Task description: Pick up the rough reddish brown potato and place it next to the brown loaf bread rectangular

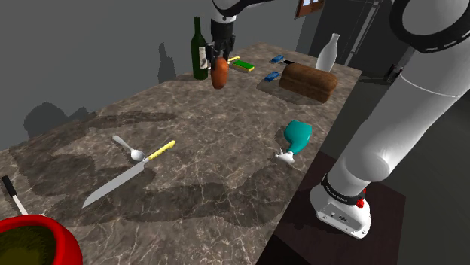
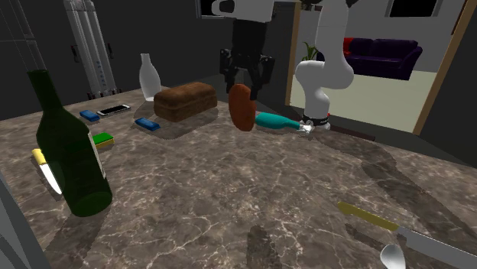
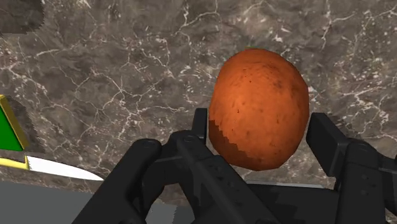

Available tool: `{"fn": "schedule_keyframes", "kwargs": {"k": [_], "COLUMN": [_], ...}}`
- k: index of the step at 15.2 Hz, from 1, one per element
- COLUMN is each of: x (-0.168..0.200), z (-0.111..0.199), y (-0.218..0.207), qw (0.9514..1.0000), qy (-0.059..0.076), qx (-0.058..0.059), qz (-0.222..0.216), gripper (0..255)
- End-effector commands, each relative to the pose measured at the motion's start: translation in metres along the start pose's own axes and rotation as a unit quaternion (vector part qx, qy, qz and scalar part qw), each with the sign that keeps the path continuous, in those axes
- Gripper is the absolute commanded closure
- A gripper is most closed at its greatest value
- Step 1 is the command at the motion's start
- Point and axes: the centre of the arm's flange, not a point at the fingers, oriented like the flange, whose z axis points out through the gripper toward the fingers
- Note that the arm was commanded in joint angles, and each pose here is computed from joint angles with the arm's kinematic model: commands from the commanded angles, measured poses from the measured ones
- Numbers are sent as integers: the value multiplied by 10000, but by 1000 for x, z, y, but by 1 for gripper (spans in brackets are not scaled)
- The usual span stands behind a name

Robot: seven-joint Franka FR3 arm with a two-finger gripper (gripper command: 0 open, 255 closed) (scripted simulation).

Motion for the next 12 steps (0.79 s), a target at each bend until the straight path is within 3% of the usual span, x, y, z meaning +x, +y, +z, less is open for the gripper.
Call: {"fn": "schedule_keyframes", "kwargs": {"k": [1,12], "x": [-17,-113], "z": [-4,-8], "y": [19,128], "qw": [10000,10000], "qy": [2,2], "qx": [2,2], "qz": [-5,-5], "gripper": [255,255]}}
